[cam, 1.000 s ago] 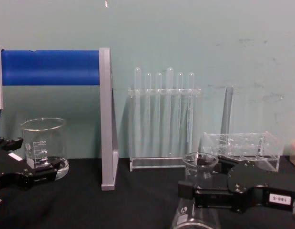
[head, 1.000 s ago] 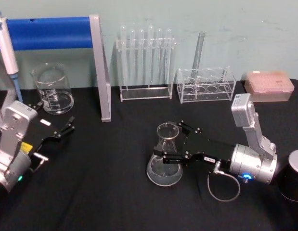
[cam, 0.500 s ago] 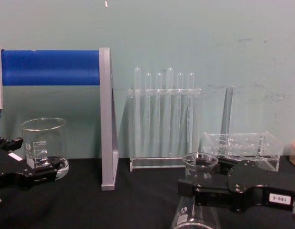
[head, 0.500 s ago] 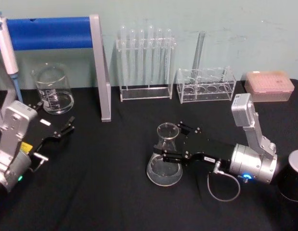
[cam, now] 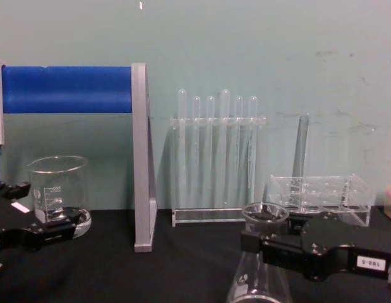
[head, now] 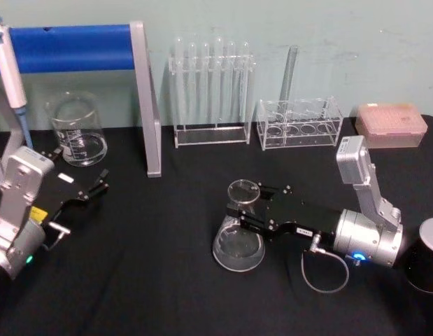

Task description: Grasp the erlenmeyer flask with one hand, shake it three times, then place it back.

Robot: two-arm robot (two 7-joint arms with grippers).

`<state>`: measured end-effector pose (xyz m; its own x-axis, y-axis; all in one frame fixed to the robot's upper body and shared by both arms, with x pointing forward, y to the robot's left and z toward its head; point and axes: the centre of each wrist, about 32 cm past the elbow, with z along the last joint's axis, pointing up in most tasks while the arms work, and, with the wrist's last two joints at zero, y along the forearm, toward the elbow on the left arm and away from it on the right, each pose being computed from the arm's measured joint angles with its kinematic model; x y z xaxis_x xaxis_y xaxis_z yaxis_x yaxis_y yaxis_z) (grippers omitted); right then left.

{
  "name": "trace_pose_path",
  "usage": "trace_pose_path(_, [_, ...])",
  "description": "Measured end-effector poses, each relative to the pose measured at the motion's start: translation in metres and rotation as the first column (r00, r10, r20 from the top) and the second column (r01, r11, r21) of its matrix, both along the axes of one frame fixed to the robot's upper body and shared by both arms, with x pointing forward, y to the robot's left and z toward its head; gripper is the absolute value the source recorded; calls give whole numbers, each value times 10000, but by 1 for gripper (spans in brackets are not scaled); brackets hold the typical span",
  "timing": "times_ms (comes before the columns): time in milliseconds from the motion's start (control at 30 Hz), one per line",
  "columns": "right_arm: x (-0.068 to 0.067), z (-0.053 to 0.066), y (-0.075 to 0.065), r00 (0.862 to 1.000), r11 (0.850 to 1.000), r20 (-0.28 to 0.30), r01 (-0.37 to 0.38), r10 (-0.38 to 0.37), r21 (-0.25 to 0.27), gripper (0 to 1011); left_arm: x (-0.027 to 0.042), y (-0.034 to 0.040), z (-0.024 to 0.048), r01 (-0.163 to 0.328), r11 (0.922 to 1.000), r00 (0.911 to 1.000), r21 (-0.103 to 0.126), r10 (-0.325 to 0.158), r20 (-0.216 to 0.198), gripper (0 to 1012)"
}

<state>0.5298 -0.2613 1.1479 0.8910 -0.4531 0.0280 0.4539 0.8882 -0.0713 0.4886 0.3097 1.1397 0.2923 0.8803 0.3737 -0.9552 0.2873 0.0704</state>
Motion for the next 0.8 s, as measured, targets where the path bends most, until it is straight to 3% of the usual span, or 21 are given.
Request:
trace_pose_path(67, [0, 0, 0, 10000, 10000, -1, 0, 0, 0, 449, 0, 0, 0, 0, 10000, 10000, 0, 0, 0, 1001])
trace_pose_path(600, [-4, -3, -3, 10000, 10000, 4, 19, -19, 5, 449, 0, 0, 0, 0, 10000, 10000, 0, 0, 1, 1001])
trace_pose_path(800, [-51, 34, -17, 9991, 9991, 143, 390, -392, 181, 449, 0, 0, 0, 1, 10000, 10000, 0, -1, 1, 1001])
